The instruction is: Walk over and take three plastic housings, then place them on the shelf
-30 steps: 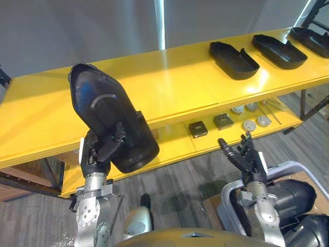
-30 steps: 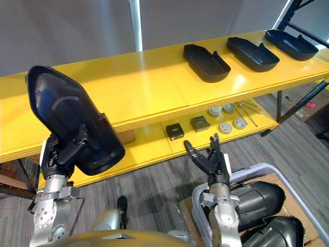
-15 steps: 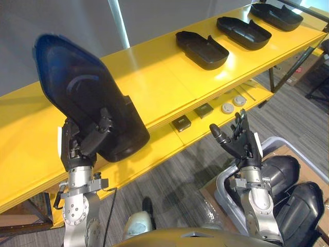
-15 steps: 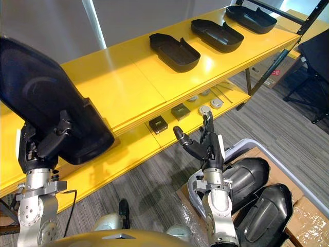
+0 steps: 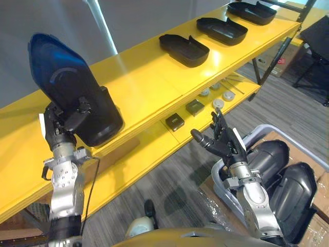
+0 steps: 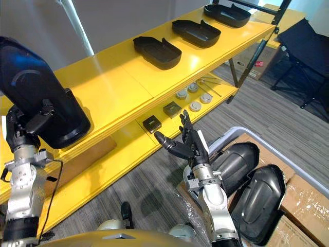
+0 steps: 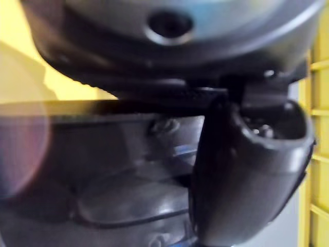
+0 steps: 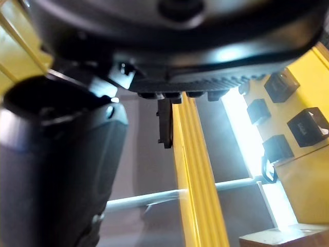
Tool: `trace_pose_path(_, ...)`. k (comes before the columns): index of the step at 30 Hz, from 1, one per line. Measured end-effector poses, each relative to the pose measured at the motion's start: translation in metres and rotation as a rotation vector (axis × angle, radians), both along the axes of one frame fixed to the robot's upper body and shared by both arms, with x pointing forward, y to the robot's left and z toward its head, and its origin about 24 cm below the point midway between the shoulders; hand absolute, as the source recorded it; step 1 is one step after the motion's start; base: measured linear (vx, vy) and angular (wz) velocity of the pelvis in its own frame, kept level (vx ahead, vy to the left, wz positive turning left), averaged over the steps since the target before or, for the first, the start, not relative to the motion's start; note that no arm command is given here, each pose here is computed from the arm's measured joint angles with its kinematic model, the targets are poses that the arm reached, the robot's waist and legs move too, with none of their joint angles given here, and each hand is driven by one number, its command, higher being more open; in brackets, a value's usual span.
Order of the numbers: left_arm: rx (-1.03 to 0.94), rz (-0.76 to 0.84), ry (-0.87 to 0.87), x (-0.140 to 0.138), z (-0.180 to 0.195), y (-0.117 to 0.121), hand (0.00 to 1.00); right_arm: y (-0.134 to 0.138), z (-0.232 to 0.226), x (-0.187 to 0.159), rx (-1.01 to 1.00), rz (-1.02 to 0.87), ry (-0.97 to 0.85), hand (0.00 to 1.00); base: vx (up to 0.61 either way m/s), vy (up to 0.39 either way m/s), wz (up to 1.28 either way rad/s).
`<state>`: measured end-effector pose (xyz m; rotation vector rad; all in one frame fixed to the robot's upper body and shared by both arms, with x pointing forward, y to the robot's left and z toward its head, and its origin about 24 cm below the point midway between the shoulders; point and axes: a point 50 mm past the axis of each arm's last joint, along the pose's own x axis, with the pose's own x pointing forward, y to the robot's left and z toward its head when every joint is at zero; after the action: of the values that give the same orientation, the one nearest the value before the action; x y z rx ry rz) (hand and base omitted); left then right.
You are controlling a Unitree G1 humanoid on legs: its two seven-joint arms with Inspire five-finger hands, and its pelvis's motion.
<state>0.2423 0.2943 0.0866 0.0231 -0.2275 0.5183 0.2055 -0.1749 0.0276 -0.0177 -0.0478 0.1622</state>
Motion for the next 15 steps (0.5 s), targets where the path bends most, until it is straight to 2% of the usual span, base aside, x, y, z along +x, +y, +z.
trace_pose_path(9, 0.033, 0.016, -0.076, 0.044, 0.061, 0.044, 0.0, 0.0, -0.007, -0.003, -0.039, 0.044, 0.056, 1.0, -0.03, 0.021, -0.2)
trace_pose_path(13, -0.059, 0.097, 0.018, 0.058, 0.07, 0.075, 0.0, 0.001, -0.007, -0.002, -0.042, 0.053, 0.062, 1.0, 0.01, -0.009, -0.11)
trace_pose_path(15, -0.109, 0.11, 0.065, 0.064, 0.067, 0.078, 0.0, 0.002, -0.009, -0.002, -0.041, 0.053, 0.076, 1.0, 0.01, -0.012, -0.09)
